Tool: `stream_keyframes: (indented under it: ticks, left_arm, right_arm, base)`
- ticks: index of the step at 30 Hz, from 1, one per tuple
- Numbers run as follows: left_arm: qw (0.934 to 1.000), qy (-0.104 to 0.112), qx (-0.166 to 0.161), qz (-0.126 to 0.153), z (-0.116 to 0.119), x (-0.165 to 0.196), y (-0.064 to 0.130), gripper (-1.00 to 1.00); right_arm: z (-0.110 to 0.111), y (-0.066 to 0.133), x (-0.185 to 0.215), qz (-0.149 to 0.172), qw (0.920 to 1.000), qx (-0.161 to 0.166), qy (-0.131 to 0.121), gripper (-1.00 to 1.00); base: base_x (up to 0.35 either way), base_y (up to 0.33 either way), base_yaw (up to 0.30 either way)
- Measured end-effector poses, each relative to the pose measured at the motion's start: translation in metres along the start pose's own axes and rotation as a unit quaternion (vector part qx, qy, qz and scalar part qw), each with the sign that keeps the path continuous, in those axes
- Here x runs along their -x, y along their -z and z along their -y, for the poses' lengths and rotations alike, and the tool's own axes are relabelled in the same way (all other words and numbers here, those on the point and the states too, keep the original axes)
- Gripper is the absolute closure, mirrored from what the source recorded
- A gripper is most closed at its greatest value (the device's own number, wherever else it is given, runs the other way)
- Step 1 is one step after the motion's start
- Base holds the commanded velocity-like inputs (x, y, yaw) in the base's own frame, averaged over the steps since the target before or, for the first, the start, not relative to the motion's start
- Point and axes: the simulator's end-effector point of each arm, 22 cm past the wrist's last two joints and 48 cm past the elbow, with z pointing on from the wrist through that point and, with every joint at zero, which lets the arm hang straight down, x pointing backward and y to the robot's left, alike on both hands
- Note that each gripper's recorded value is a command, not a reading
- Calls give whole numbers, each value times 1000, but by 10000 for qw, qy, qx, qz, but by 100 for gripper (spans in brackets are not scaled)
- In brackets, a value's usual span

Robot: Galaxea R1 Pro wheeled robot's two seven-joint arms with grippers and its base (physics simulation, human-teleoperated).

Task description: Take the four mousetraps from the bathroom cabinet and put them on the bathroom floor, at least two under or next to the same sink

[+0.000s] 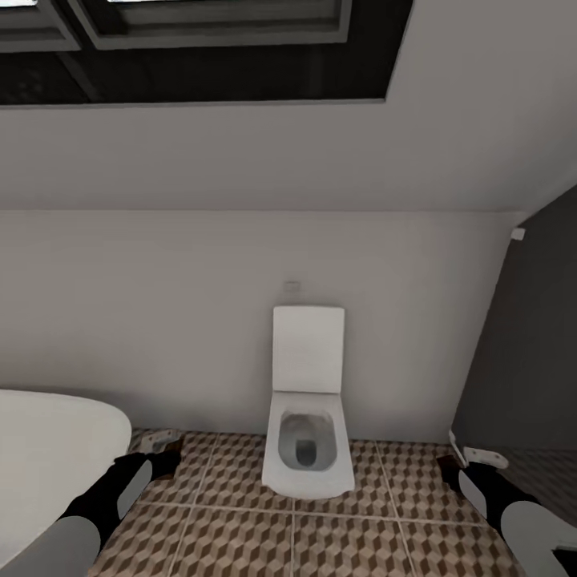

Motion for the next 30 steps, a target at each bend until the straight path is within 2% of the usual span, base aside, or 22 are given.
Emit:
stream_keyframes:
  ticks: [2, 5, 6, 9, 12, 14, 19, 30]
  left_arm:
    - [10000, -9, -24, 10, 2, 1, 0, 100]
    - [10000, -16, -56, 32, 4, 4, 1, 100]
    - [10000, -19, -75, 57, 6, 6, 2, 100]
    - [9998, -25, -115, 150, 9, 15, 5, 100]
    - [9994, -28, -176, 291, 14, 29, 9, 100]
    - [9992, -36, -219, 328, 19, 35, 12, 100]
    - [9992, -107, -349, 158, 33, 37, 18, 100]
    - [9991, -161, -367, 126, 34, 41, 22, 100]
  right_arm:
    - [-3, 0, 0, -8, 10000, 47, 16, 100]
    - [-12, 0, -1, -30, 9996, 282, 37, 100]
    - [-21, 1, -2, -47, 9987, 510, 59, 100]
    - [-39, 4, -4, -92, 9955, 926, 185, 100]
    - [-48, 7, -1, -88, 9932, 1123, 294, 100]
    - [-50, 8, 3, -58, 9925, 1179, 327, 100]
    - [-55, 11, 14, 57, 9914, 1257, 363, 100]
    - [-62, 14, 20, 129, 9904, 1321, 390, 100]
  base:
    - [324, 0, 0]
    - [324, 0, 0]
    - [324, 0, 0]
    - [324, 0, 0]
    - [324, 0, 0]
    - [324, 0, 0]
    - [324, 0, 0]
    - [314, 0, 0]
